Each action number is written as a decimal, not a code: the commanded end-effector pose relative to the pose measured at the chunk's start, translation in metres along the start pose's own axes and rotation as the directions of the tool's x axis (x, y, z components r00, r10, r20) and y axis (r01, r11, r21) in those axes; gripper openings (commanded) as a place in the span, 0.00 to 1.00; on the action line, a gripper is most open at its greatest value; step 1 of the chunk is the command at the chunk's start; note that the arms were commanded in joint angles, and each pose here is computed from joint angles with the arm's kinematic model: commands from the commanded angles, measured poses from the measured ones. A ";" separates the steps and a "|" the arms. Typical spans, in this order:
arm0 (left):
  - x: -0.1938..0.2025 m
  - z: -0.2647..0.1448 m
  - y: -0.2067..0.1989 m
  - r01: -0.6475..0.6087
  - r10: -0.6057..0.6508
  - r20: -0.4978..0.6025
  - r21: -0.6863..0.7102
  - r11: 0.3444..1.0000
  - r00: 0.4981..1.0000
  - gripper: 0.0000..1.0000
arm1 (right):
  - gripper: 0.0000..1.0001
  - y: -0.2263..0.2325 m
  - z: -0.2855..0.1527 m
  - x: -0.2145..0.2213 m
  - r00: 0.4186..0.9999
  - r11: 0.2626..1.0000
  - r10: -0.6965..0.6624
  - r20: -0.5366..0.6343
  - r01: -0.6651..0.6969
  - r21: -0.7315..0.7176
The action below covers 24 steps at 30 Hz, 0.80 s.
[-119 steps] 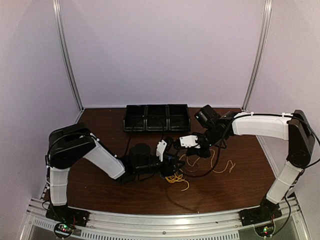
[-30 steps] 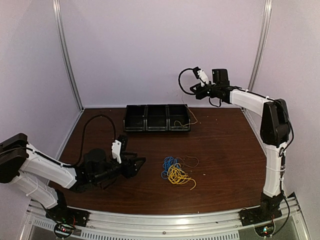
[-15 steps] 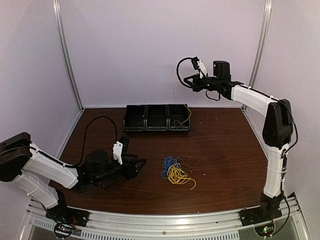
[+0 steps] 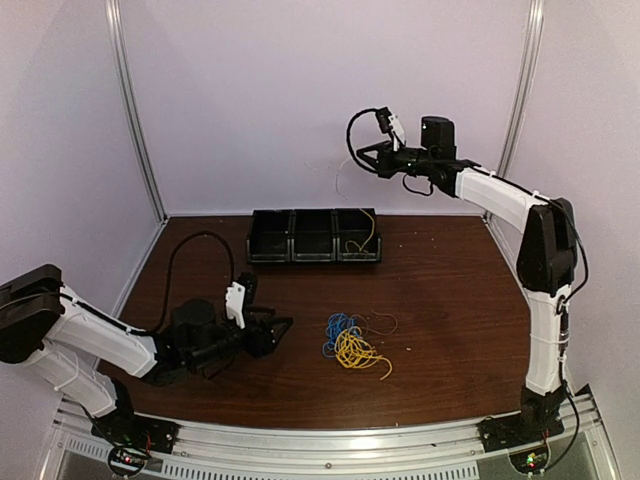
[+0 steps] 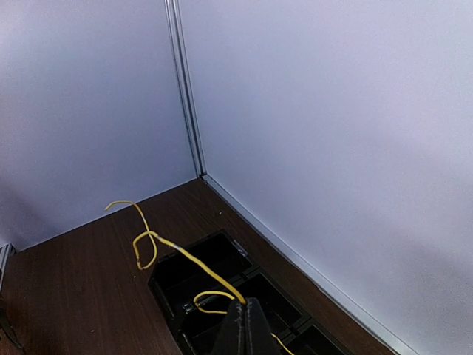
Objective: Untangle the cables
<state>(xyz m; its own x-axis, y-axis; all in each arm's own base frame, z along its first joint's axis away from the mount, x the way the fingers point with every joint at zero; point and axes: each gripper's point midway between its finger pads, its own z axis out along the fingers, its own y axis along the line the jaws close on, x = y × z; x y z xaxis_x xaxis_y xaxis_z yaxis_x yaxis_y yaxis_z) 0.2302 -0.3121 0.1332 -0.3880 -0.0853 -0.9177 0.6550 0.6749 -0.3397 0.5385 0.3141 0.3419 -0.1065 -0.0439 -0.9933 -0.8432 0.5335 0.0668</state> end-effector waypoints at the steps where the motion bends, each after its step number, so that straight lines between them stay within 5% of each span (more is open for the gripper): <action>1: -0.017 -0.004 -0.001 0.015 -0.015 0.056 0.001 1.000 0.998 0.58 | 0.00 -0.006 0.014 0.009 0.998 0.998 0.054 0.019 -0.053 -0.041; 15: -0.011 -0.005 0.003 0.032 -0.031 0.040 -0.019 0.999 0.999 0.58 | 0.00 -0.067 0.011 0.072 0.986 0.986 0.166 -0.017 -0.166 0.021; 24: -0.007 -0.001 0.002 0.034 -0.034 0.032 -0.009 0.999 0.999 0.58 | 0.00 -0.075 -0.006 0.106 0.985 0.986 0.077 -0.156 -0.051 0.162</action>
<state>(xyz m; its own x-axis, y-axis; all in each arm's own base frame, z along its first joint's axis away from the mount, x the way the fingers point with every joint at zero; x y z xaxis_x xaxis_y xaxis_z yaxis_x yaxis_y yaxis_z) 0.2309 -0.3092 0.1346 -0.4006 -0.1002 -0.9107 0.6380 0.6829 -0.3558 0.5970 0.2694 0.2273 -0.2951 -0.0419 -0.9546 -0.7627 0.6122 0.2088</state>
